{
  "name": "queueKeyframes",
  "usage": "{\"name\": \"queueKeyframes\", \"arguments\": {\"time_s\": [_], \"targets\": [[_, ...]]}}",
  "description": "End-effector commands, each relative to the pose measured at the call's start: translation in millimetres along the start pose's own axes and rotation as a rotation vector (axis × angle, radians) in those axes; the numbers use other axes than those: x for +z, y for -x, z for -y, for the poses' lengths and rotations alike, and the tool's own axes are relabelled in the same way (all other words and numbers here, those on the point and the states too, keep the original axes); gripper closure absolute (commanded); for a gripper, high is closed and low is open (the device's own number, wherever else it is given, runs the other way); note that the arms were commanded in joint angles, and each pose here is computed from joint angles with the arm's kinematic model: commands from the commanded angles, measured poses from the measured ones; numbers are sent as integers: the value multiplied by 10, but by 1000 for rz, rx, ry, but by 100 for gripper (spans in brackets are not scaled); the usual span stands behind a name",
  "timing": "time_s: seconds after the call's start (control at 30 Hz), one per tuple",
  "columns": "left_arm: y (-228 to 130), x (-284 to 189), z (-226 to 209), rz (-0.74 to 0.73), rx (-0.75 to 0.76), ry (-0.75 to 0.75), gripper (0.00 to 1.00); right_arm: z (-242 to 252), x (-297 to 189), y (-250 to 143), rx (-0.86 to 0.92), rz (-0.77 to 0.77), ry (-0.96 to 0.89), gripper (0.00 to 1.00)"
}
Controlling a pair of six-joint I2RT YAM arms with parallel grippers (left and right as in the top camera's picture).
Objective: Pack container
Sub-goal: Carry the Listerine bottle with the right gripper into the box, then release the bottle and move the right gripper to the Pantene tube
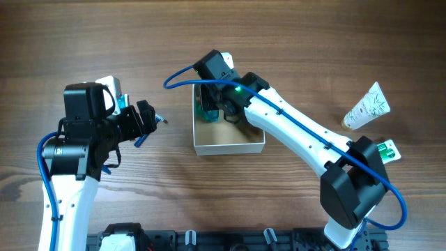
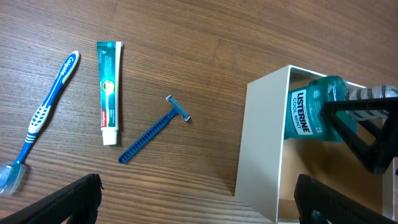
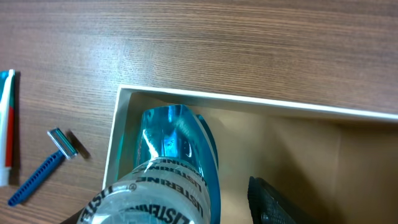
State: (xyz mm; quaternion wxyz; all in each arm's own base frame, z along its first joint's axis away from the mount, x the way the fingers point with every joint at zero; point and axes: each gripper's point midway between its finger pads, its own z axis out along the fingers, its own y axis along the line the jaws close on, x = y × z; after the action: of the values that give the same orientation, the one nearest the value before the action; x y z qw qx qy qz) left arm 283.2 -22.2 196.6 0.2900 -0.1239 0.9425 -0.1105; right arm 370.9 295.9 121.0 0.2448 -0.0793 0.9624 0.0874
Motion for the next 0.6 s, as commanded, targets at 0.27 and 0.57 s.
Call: {"name": "queueKeyframes", "arguments": {"time_s": [0.27,0.57], "targets": [[46,-44,97,8,-5,-41,0,-162,-671,320,-146,137,113,39],[45,-44,96,8,-5,-41,0,370,-1803,629,-33,366,42,31]]}}
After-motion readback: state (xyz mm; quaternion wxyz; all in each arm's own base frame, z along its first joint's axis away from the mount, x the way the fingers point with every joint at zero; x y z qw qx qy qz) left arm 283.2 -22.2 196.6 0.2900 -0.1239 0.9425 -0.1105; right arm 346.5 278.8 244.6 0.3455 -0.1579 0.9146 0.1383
